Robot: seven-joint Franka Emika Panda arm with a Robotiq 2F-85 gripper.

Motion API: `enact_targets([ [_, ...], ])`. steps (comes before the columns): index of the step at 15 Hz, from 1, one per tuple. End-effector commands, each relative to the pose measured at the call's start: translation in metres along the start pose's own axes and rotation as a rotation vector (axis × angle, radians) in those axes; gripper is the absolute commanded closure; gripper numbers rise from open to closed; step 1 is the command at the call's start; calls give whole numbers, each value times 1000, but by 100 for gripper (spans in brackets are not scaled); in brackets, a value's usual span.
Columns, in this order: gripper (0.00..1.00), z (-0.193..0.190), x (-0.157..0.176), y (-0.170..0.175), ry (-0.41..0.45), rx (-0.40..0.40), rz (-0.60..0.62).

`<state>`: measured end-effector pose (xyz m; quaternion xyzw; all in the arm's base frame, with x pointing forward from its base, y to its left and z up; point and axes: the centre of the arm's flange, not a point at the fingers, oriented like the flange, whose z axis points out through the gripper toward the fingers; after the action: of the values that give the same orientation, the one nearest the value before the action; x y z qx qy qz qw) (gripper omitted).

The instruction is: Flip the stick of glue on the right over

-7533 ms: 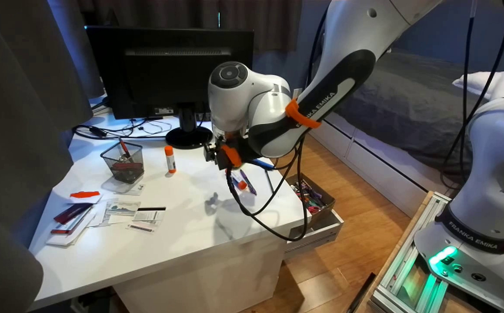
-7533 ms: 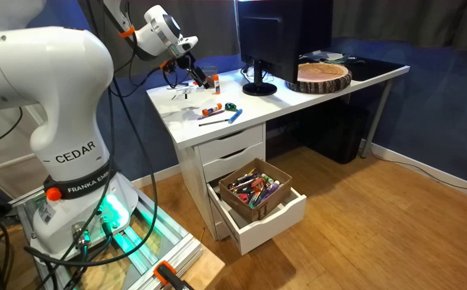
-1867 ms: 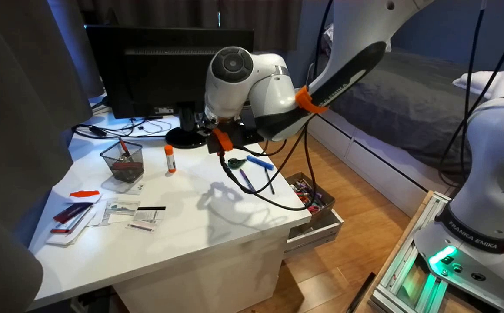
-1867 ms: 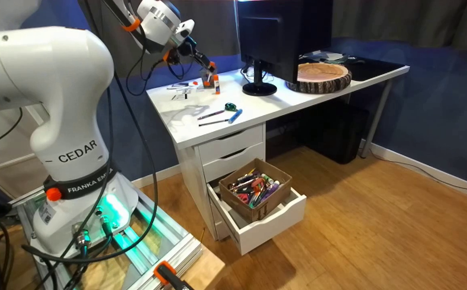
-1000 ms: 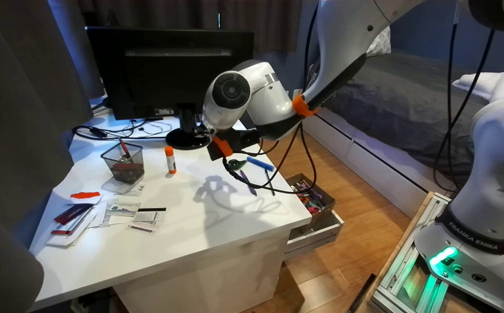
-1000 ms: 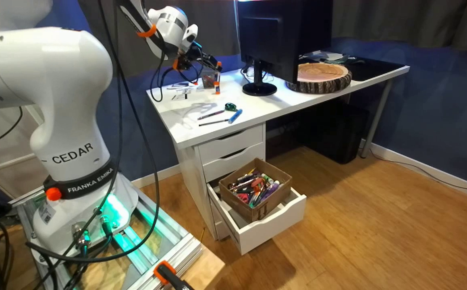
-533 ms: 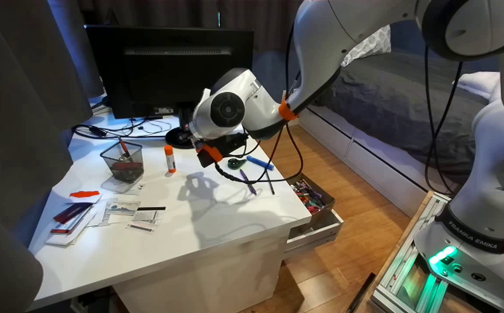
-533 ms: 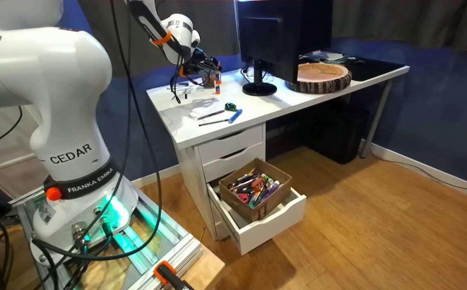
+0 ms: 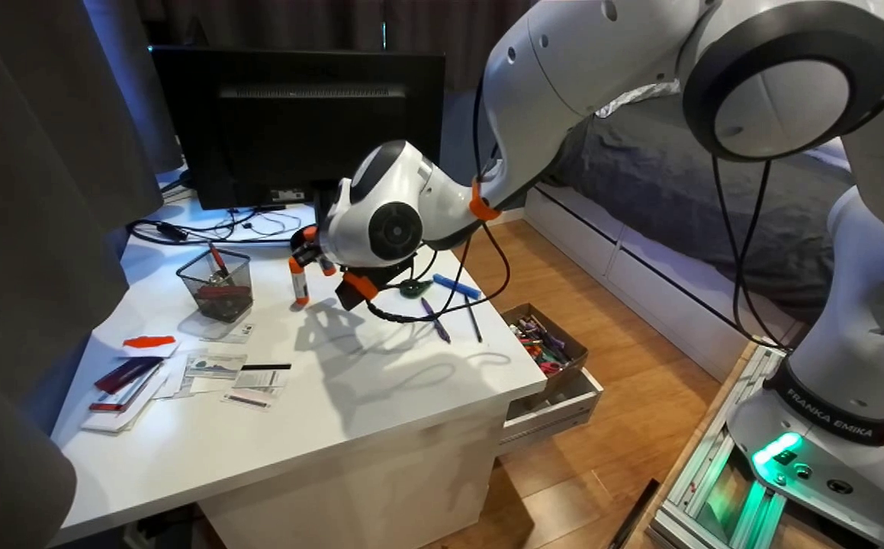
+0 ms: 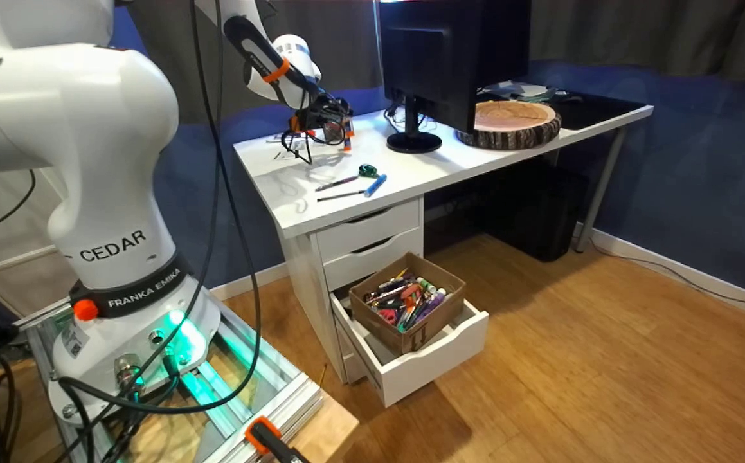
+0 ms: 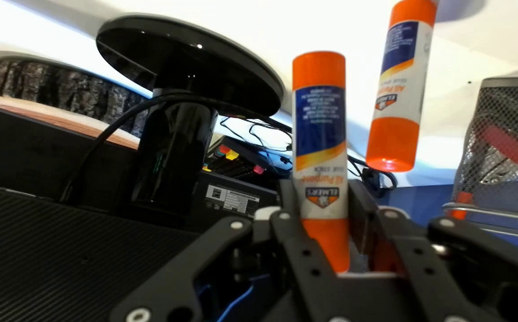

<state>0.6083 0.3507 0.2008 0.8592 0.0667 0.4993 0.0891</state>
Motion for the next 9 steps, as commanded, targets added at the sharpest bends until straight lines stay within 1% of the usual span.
enact_targets([
  [1,92,15,-12,4,52,48,16],
  [9,92,26,-35,13,102,111,66],
])
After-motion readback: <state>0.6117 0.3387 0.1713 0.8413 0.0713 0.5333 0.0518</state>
